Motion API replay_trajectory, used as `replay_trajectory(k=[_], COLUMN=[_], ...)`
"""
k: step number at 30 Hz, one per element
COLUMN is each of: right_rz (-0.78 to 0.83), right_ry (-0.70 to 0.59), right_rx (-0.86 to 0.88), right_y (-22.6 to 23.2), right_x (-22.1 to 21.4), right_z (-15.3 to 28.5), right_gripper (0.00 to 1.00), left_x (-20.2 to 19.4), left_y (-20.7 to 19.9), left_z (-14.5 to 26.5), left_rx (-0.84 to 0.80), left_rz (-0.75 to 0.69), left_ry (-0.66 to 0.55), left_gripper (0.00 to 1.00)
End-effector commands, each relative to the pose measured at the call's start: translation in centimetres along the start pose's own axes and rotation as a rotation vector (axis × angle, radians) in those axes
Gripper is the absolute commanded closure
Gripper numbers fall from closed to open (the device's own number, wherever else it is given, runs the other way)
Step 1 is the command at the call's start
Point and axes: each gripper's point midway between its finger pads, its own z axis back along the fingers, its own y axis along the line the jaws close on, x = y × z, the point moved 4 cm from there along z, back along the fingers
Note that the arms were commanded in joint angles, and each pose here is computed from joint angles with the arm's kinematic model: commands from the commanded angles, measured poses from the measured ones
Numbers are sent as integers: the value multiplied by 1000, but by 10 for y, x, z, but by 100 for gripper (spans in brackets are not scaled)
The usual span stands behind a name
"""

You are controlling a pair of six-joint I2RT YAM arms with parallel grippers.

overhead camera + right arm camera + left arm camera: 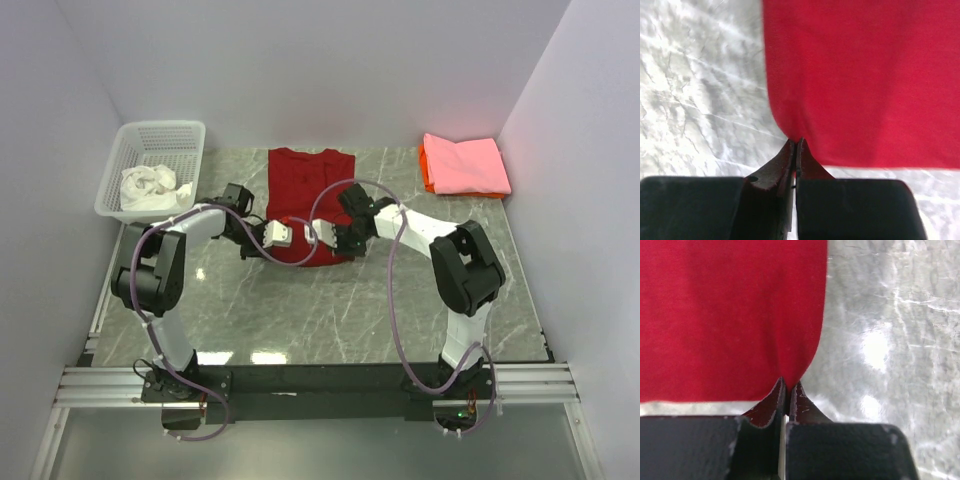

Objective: Fold and stack the t-shirts
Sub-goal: Fold the tshirt

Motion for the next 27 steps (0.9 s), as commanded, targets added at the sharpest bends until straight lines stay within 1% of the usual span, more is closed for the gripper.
replay_trajectory(k=[1,6,9,13,14,16,17,19,20,21,23,24,25,26,27], right_rz=[-55,-51,-45,-31,-24,-34,-19,-16,7,20,47,52,72,72,69], right_ry=[-73,-121,-130,-111,-110,-91,-102,-92,-105,-88,-118,-106,-138,-135,-156], right_rx=[-56,-125,-138,-133,-139,-119,-126,-79,-91,-30,-22,34,33,70,87], right_y=[-30,-48,-50,-38,-34,-19,-10,16,28,54,81,104,118,133,145], right_x=[23,38,40,36,37,31,37,32,36,34,40,39,45,45,53], right_z=[35,88,104,111,115,110,117,111,121,114,128,127,139,147,154], right_gripper=[100,100,100,100,100,100,100,100,100,100,100,100,100,100,100], left_x=[19,41,50,56,55,60,58,65,63,71,69,78,81,84,88], left_y=[10,31,39,33,27,16,0,-19,-40,-52,-87,-101,-114,-137,-149], left_z=[24,63,78,89,88,94,90,97,91,100,98,110,114,125,130], left_rx=[6,99,129,147,140,144,96,91,42,49,-23,-4,-20,-33,-49], left_rz=[35,20,15,15,20,7,14,-3,17,-7,16,7,16,18,23], left_ry=[-55,-74,-76,-79,-79,-88,-75,-79,-73,-90,-82,-113,-128,-138,-158], left_gripper=[99,99,99,99,99,99,99,99,99,99,99,99,99,99,100])
